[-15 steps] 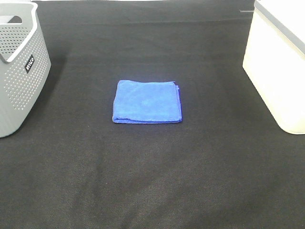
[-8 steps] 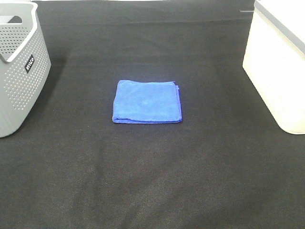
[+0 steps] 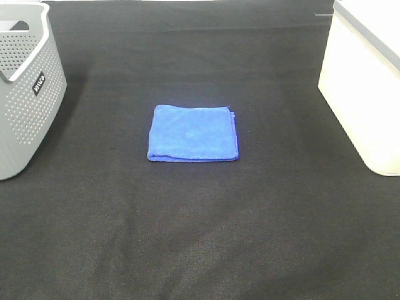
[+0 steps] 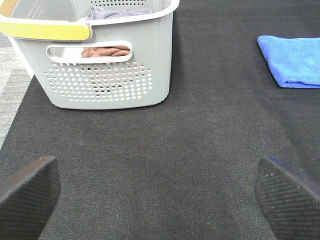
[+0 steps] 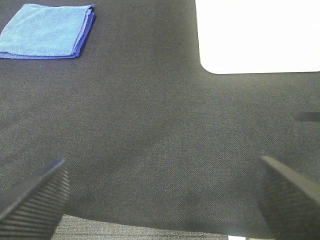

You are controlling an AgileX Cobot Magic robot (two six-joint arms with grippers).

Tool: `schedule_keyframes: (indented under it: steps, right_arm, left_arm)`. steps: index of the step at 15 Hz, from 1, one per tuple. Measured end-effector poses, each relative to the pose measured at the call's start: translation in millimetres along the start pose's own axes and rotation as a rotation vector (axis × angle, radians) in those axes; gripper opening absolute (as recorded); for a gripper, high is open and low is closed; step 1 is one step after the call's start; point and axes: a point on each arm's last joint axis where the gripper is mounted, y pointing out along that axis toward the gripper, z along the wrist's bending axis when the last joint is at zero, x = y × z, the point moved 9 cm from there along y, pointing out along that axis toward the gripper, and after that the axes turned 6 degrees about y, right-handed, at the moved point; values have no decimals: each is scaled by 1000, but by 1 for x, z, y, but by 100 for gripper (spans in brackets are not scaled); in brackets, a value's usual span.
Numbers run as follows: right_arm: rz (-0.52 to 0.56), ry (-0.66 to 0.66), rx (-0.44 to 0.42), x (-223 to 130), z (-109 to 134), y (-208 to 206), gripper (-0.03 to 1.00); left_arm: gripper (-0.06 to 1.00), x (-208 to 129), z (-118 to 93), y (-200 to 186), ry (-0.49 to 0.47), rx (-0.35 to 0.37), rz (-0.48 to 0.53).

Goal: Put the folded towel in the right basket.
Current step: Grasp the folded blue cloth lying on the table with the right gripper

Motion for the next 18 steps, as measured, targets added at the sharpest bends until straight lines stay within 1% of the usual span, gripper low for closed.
schedule_keyframes:
  steps: [18]
  right_arm:
    - [0, -11, -2, 0, 0, 0, 97]
  left_arm:
    - [99, 0, 0, 0, 0, 0, 0]
